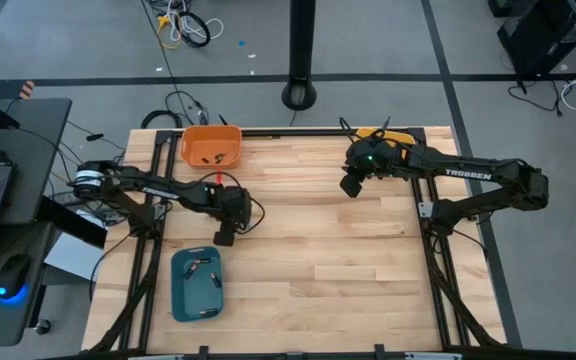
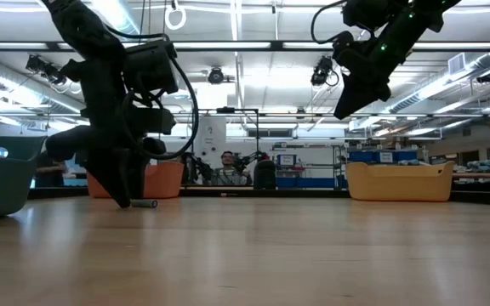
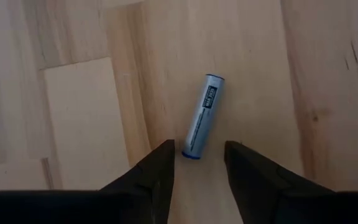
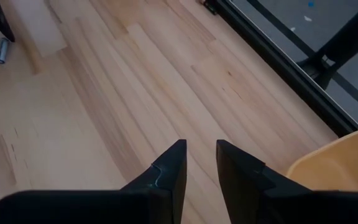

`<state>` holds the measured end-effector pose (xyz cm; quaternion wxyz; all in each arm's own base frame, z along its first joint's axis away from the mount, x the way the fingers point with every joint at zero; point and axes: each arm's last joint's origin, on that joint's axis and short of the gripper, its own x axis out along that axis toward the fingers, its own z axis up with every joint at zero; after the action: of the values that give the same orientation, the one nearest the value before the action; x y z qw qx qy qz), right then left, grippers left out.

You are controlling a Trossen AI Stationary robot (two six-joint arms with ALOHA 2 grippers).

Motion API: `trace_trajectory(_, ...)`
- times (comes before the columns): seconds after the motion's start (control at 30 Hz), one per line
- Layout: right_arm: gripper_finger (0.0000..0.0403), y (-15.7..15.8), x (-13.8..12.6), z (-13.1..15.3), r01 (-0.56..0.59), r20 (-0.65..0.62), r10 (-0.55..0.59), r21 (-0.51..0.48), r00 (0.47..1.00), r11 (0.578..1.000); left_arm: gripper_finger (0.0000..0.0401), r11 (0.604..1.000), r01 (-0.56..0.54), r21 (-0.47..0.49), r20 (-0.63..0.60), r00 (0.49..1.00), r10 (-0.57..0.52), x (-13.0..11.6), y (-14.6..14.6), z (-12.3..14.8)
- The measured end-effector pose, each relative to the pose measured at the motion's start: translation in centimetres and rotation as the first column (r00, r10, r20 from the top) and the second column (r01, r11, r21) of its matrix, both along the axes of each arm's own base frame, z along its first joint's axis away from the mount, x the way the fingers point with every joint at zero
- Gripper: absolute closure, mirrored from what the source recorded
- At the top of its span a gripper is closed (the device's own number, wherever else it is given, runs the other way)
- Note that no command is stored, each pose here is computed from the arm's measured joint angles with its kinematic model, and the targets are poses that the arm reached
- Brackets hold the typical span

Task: Sort batteries
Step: Put the small gray battery into the yellow bin

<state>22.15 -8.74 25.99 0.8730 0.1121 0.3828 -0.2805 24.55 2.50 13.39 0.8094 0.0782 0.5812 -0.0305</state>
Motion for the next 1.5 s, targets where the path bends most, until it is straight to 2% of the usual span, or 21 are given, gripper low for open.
trace_trajectory(0.13, 0.0308, 0.0, 0.1, 0.1, -0.011, 0.004, 0.011, -0.011, 1.0, 1.0, 0.0276, 1.0, 0.0, 0.0, 0.006, 1.0, 0.0, 0.1, 0.0, 0.0)
trace_trajectory(0.37, 0.031, 0.1, 0.3, 0.2, -0.057, 0.036, 0.057, 0.01, 0.998, 0.998, 0.0359, 1.0, -0.005, -0.002, 0.037, 0.999, 0.005, 0.3, 0.0, 0.0)
trace_trajectory(0.47, 0.031, 0.1, 0.3, 0.2, -0.059, 0.039, 0.058, 0.011, 0.998, 0.998, 0.0382, 1.0, -0.007, 0.009, 0.058, 0.998, 0.006, 0.5, 0.0, 0.1)
trace_trajectory(0.57, 0.0311, 0.1, 0.4, 0.3, -0.071, 0.055, 0.07, 0.016, 0.996, 0.997, 0.0382, 1.0, -0.014, 0.014, 0.071, 0.997, 0.013, 0.7, -0.2, 0.2)
trace_trajectory(0.73, 0.0314, 1.2, 1.3, 0.7, -0.207, 0.127, 0.201, 0.033, 0.971, 0.978, 0.0382, 1.0, 0.001, 0.023, 0.077, 0.997, -0.002, 0.8, -0.8, 0.2)
trace_trajectory(0.87, 0.0314, 2.4, 1.8, 0.9, -0.295, 0.125, 0.295, -0.017, 0.947, 0.955, 0.0382, 1.0, -0.005, 0.019, 0.094, 0.996, 0.004, 0.8, -0.8, 0.3)
trace_trajectory(1.03, 0.0316, 3.0, 2.3, 1.2, -0.368, 0.167, 0.375, -0.071, 0.912, 0.927, 0.0387, 1.0, -0.013, -0.003, 0.18, 0.984, 0.014, 1.2, -0.8, 1.3)
trace_trajectory(1.27, 0.0317, 3.5, 2.2, -2.0, -0.454, 0.237, 0.453, -0.052, 0.859, 0.889, 0.0399, 1.0, -0.015, -0.002, 0.221, 0.975, 0.015, 1.3, -0.8, 1.4)
trace_trajectory(1.37, 0.0318, 3.7, 1.8, -3.5, -0.454, 0.25, 0.448, -0.038, 0.858, 0.89, 0.0398, 1.0, 0.0, -0.026, 0.247, 0.969, 0.006, 1.3, -0.9, 1.2)
trace_trajectory(1.5, 0.0316, 3.9, 1.7, -4.1, -0.439, 0.264, 0.425, -0.008, 0.866, 0.899, 0.0398, 1.0, 0.002, -0.029, 0.259, 0.966, 0.005, 1.4, -0.9, 1.3)
